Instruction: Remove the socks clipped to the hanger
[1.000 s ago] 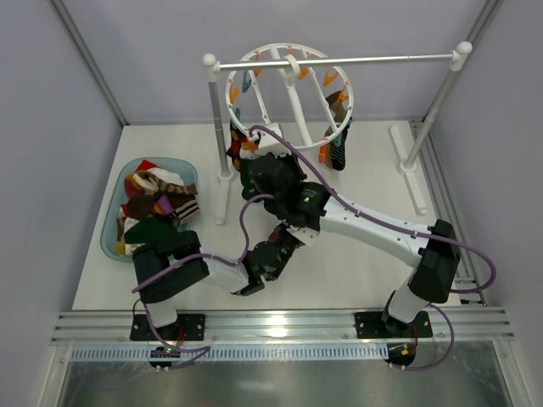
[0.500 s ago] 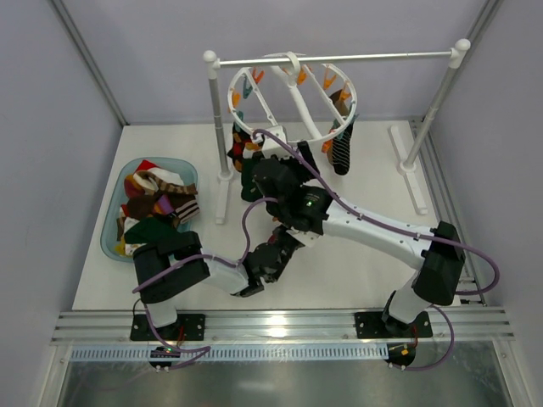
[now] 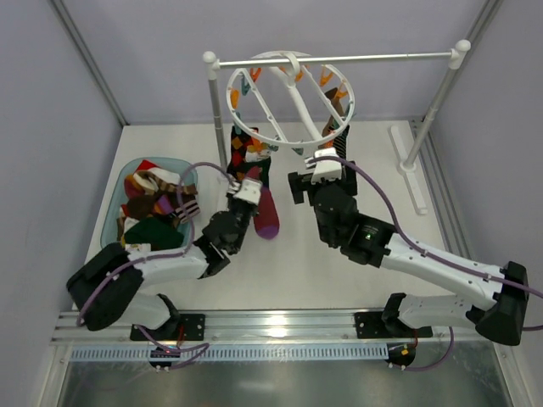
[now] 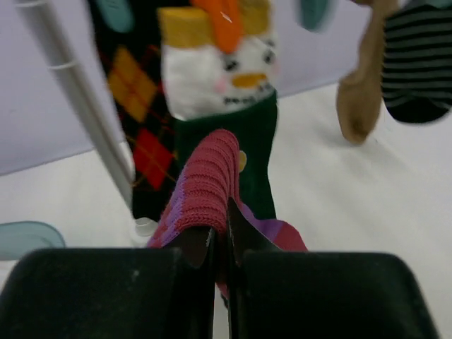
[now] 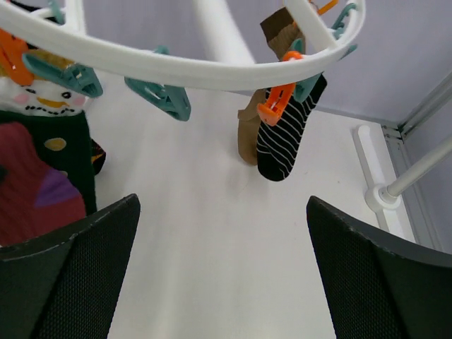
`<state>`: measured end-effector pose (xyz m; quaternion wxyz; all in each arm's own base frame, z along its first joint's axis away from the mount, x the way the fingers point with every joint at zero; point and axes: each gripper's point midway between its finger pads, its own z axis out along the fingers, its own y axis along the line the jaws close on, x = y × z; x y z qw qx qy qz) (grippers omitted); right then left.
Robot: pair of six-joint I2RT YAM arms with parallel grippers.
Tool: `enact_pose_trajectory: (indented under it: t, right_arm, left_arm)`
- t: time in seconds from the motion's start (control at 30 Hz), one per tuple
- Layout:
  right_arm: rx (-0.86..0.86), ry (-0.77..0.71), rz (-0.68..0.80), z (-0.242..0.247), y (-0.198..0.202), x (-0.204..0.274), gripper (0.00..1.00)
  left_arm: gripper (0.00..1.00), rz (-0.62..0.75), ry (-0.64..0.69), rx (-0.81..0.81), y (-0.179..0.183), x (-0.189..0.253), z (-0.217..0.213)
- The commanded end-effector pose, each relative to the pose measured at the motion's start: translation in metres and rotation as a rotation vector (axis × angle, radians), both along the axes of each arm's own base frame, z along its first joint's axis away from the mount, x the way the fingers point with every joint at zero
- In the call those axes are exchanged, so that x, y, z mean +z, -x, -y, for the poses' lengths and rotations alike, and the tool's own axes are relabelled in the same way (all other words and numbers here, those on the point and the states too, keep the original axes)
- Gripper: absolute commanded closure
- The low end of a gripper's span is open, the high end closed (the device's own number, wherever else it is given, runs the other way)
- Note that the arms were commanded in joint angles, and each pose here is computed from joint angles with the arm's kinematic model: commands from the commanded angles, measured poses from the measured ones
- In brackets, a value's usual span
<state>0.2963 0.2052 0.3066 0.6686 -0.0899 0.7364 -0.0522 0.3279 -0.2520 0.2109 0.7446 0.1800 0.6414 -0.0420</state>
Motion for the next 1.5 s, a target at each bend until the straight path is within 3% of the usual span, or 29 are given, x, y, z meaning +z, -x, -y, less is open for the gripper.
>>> enact_pose_trajectory:
  t: [0.0,0.03,0.23,0.4,0.5,0.63,0.77,1.03,1.27,1.47]
  right_arm:
    - [0.032,-0.128,0.059,0.009,-0.002,0.02,0.0]
    - [0.016,-0.138,0.061,0.02,-0.005,0.019,0.0]
    - [0.012,-0.181,0.051,0.04,-0.013,0.013,0.0]
    - [0.025,-0.191,0.051,0.046,-0.014,0.011,0.0]
    - [0.026,-0.196,0.055,0.049,-0.013,0.012,0.0]
    - [0.027,-0.195,0.054,0.051,-0.012,0.011,0.0]
    - [0.024,-0.195,0.054,0.053,-0.012,0.01,0.0]
    - [0.021,-0.195,0.054,0.054,-0.013,0.01,0.0]
    - [0.016,-0.191,0.05,0.056,-0.014,0.007,0.0]
    - [0.008,-0.177,0.038,0.054,-0.017,0.003,0.0]
  left_arm:
    - [1.0,-0.14,0.217,0.084,-0.007,0.016,-0.036]
    - [1.0,-0.139,0.326,0.089,-0.003,0.037,-0.048]
    - [1.0,-0.114,0.445,0.292,0.008,0.065,-0.13]
    - [1.0,-0.112,0.472,0.48,0.009,0.054,-0.187]
    - [1.0,-0.109,0.545,0.514,0.009,0.051,-0.206]
    - [1.0,-0.043,0.606,0.676,0.017,0.038,-0.25]
    - [1.0,0.036,0.681,0.731,0.024,0.038,-0.271]
    - [1.0,0.197,0.793,0.783,0.04,0.08,-0.294]
    - [1.0,0.34,0.903,0.874,0.065,0.067,-0.318]
    - [1.0,0.283,0.829,0.91,0.047,0.052,-0.313]
